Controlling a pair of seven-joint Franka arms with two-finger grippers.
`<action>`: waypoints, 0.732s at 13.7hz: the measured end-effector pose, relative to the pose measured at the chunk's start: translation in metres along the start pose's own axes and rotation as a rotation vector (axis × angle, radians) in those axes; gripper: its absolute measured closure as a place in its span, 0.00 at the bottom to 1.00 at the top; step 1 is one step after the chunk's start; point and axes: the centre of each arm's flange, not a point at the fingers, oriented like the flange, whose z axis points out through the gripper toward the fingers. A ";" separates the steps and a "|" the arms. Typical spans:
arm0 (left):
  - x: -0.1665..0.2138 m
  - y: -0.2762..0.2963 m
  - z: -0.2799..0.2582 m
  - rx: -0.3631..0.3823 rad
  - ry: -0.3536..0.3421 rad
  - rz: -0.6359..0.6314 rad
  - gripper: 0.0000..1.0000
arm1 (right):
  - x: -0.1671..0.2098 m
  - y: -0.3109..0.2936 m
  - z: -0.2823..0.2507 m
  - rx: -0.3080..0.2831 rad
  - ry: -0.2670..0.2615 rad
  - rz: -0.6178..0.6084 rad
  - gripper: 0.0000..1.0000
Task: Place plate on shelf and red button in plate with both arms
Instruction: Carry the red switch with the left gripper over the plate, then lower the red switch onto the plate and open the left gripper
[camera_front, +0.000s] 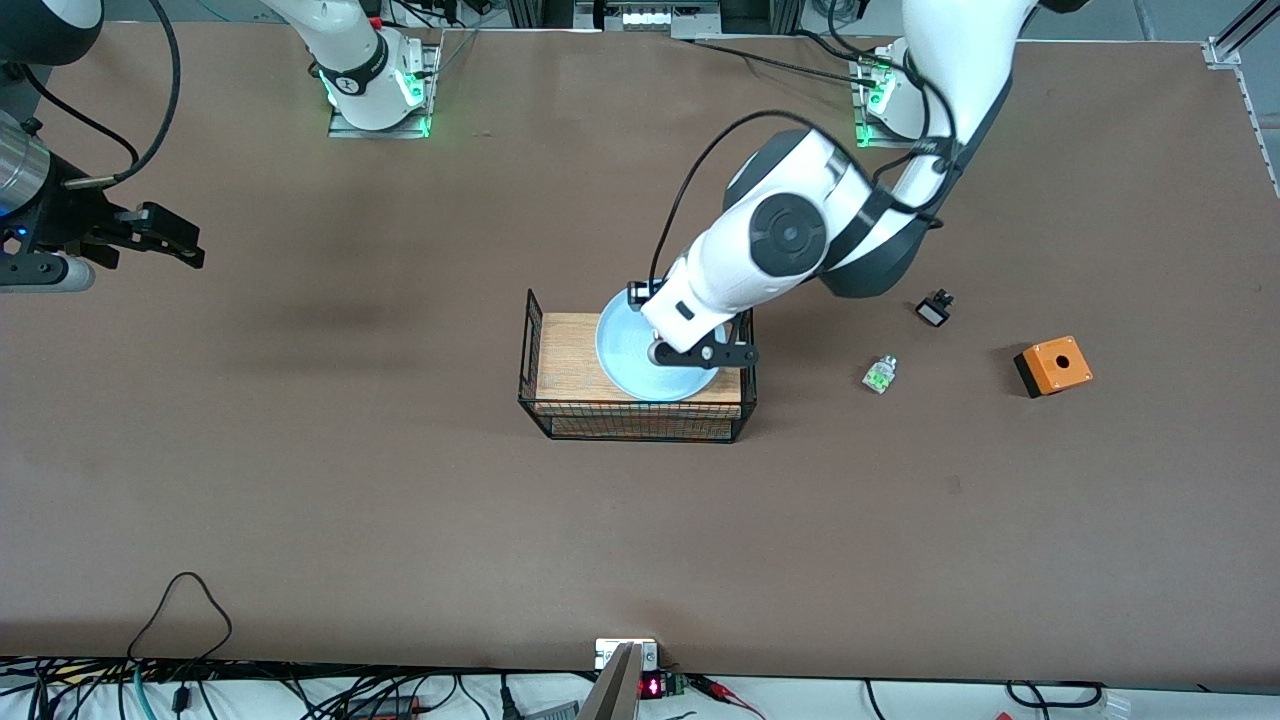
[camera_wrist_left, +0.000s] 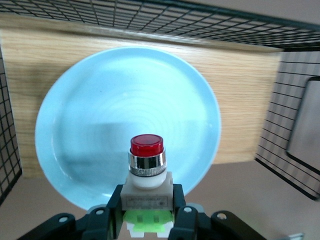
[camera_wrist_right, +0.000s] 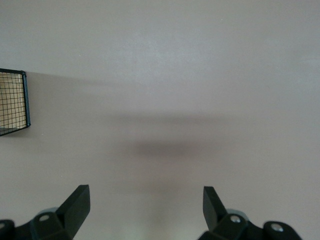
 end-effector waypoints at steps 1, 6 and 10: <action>0.002 0.000 0.011 0.013 -0.007 0.002 0.59 | 0.000 0.000 0.000 0.000 0.000 0.000 0.00; 0.004 0.004 0.034 0.017 -0.014 0.006 0.59 | 0.000 0.000 0.000 0.000 0.000 0.000 0.00; 0.009 0.004 0.022 0.004 0.007 -0.003 0.34 | 0.000 0.000 0.000 0.000 0.000 0.000 0.00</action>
